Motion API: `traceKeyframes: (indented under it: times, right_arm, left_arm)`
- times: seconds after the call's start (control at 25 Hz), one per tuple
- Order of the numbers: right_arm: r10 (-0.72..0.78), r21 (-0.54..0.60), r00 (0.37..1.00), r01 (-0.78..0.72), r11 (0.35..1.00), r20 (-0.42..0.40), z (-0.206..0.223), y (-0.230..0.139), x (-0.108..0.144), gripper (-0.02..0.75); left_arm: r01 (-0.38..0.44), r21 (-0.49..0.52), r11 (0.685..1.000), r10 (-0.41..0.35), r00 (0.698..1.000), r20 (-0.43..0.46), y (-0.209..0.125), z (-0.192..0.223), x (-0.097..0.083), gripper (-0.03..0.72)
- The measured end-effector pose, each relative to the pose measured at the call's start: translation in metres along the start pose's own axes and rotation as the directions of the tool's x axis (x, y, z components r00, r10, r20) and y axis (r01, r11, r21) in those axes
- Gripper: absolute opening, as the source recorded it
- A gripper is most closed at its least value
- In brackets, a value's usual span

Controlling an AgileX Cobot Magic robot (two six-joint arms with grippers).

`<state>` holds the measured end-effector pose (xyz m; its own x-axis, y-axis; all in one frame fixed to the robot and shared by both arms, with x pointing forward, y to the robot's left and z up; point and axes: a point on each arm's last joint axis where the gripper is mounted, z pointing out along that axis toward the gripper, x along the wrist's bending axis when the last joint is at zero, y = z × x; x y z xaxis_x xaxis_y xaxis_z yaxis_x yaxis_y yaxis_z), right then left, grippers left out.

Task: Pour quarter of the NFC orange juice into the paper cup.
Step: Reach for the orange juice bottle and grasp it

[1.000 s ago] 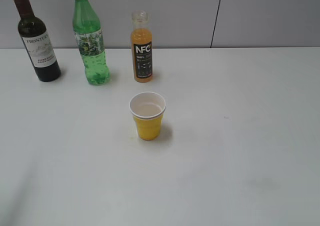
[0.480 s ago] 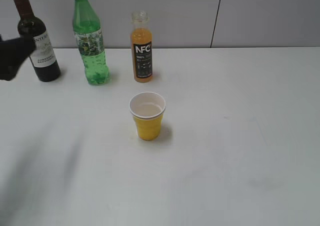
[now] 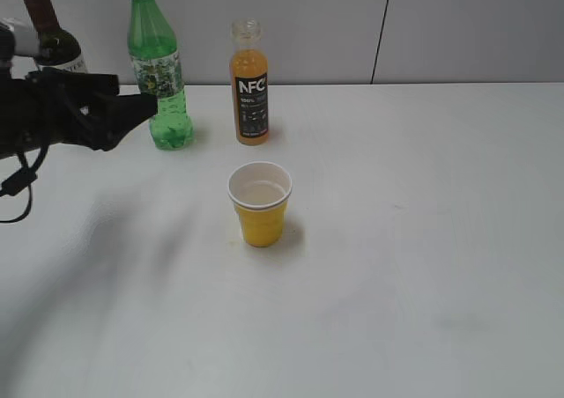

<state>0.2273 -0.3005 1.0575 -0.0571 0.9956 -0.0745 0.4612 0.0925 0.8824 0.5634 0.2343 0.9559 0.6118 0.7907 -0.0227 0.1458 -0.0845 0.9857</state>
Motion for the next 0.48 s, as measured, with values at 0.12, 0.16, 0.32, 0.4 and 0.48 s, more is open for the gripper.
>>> traceKeyframes:
  times: [0.12, 0.16, 0.32, 0.4, 0.48]
  right_arm:
    - [0.000, 0.000, 1.000, 0.000, 1.000, 0.000, 0.000, 0.000, 0.000, 0.590]
    - [0.000, 0.000, 1.000, 0.000, 1.000, 0.000, 0.000, 0.000, 0.000, 0.590]
    - [0.000, 0.000, 1.000, 0.000, 1.000, 0.000, 0.000, 0.000, 0.000, 0.590]
    - [0.000, 0.000, 1.000, 0.000, 1.000, 0.000, 0.000, 0.000, 0.000, 0.590]
    - [0.000, 0.000, 1.000, 0.000, 1.000, 0.000, 0.000, 0.000, 0.000, 0.590]
  left_arm:
    - [-0.008, 0.015, 1.000, 0.007, 0.998, 0.061, -0.009, 0.025, -0.005, 0.595]
    - [-0.013, 0.026, 1.000, 0.011, 0.996, 0.087, -0.013, 0.034, -0.009, 0.595]
    - [-0.034, 0.078, 0.996, 0.024, 0.992, 0.128, -0.025, 0.066, -0.019, 0.624]
    - [-0.031, 0.082, 0.996, 0.020, 0.992, 0.124, -0.027, 0.080, -0.021, 0.635]
    - [-0.032, 0.077, 0.997, 0.023, 0.992, 0.124, -0.027, 0.090, -0.020, 0.639]
